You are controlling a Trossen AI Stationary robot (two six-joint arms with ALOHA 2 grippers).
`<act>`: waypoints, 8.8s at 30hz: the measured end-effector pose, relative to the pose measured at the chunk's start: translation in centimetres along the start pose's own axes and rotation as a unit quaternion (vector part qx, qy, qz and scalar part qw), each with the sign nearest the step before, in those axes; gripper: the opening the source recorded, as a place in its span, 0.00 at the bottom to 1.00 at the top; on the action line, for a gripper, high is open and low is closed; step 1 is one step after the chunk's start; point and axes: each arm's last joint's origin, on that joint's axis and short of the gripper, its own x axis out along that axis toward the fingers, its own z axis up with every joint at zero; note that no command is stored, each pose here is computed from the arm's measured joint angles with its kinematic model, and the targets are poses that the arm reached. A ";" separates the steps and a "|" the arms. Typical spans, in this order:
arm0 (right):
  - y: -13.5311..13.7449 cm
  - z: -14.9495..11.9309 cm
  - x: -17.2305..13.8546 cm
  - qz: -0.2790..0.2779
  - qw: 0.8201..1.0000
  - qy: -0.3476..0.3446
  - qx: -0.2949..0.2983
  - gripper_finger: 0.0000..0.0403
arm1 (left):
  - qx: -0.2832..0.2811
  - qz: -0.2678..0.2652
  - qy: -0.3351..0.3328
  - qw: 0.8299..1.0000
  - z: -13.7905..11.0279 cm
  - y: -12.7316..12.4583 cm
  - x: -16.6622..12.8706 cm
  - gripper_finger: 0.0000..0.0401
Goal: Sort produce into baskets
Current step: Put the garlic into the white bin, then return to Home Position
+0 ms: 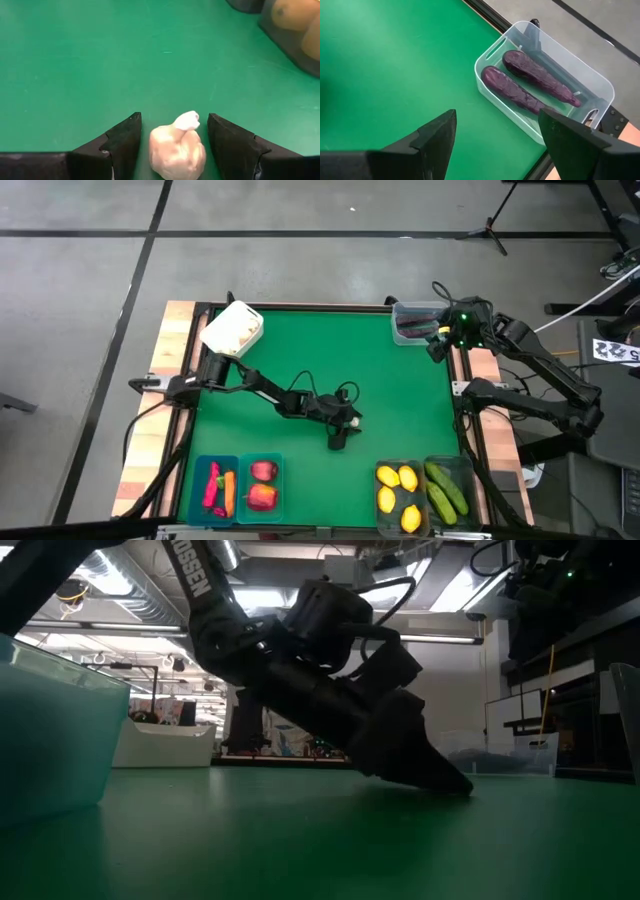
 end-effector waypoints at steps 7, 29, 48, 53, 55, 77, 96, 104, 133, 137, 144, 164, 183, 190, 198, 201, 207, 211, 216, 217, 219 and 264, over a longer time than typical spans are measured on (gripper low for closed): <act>0.0 0.0 0.0 0.000 1.000 0.000 -0.002 0.70 | -0.030 0.002 0.004 1.000 0.0 0.0 0.0 0.53; 0.0 -0.1 0.0 0.000 1.000 0.004 -0.002 0.70 | -0.066 0.001 -0.021 0.998 3.6 0.4 -2.2 0.28; 0.0 -0.3 0.0 0.001 1.000 0.016 -0.003 0.70 | -0.094 0.310 0.115 0.939 11.1 7.5 -16.7 0.29; 0.0 -0.4 0.0 0.001 1.000 0.019 -0.003 0.70 | -0.109 0.354 0.141 0.918 10.5 9.4 -20.8 0.29; 0.0 -0.5 0.0 0.001 1.000 0.023 -0.003 0.70 | -0.132 0.371 0.131 0.910 9.6 10.1 -22.6 0.29; 0.0 -0.5 0.0 0.001 1.000 0.023 -0.002 0.70 | -0.307 0.558 0.067 0.768 -1.8 13.7 -30.7 0.29; 0.0 -0.3 0.0 0.006 1.000 0.014 -0.014 0.70 | -0.276 0.520 0.099 0.802 -1.8 13.6 -30.5 0.74; 0.0 -0.5 0.0 0.006 1.000 0.026 -0.015 0.70 | -0.276 0.458 -0.043 0.844 1.6 10.7 -32.1 0.75; 2.5 -6.1 0.8 0.416 0.854 -0.311 0.008 0.70 | -0.135 0.063 -0.304 0.941 0.5 -1.2 -35.6 0.75; 3.0 -6.6 2.7 0.445 0.831 -0.333 0.017 0.70 | -0.130 0.041 -0.304 0.943 -0.6 -1.8 -35.2 0.75; 5.7 -8.3 4.7 0.481 0.811 -0.334 0.009 0.70 | -0.127 0.018 -0.308 0.943 -2.3 -2.2 -34.7 0.75; 8.7 -10.4 4.6 0.424 0.846 -0.321 -0.039 0.70 | -0.126 0.030 -0.307 0.943 -5.8 -1.3 -34.4 0.75; 9.1 -12.7 7.4 0.421 0.850 -0.315 -0.035 0.70 | -0.133 0.034 -0.299 0.944 -7.1 -0.3 -36.0 0.75; 9.1 -12.8 7.5 0.414 0.855 -0.310 -0.038 0.70 | -0.138 0.037 -0.296 0.945 -7.2 -0.3 -35.9 0.75; 8.9 -12.8 7.8 0.374 0.871 -0.317 -0.038 0.70 | -0.135 0.039 -0.279 0.950 -7.5 -0.3 -35.7 0.75; 8.8 -12.8 7.8 0.367 0.874 -0.317 -0.029 0.70 | -0.139 0.038 -0.278 0.950 -7.5 -0.3 -35.7 0.75; 8.8 -12.8 7.8 0.366 0.874 -0.318 -0.031 0.70 | -0.139 0.038 -0.278 0.950 -7.5 -0.3 -35.7 0.75; 8.9 -12.8 7.8 0.366 0.874 -0.317 -0.031 0.70 | -0.139 0.038 -0.278 0.950 -7.5 -0.3 -35.7 0.75; 8.9 -12.8 7.9 0.366 0.874 -0.317 -0.031 0.70 | -0.139 0.038 -0.277 0.950 -7.5 -0.3 -35.7 0.75; 8.9 -12.8 7.9 0.366 0.874 -0.317 -0.031 0.70 | -0.139 0.038 -0.277 0.950 -7.5 -0.3 -35.7 0.75; 8.9 -12.8 7.9 0.366 0.874 -0.317 -0.031 0.70 | -0.139 0.038 -0.277 0.950 -7.5 -0.3 -35.7 0.75; 8.9 -12.9 7.9 0.367 0.874 -0.317 -0.032 0.70 | -0.139 0.038 -0.277 0.950 -7.5 -0.3 -35.7 0.75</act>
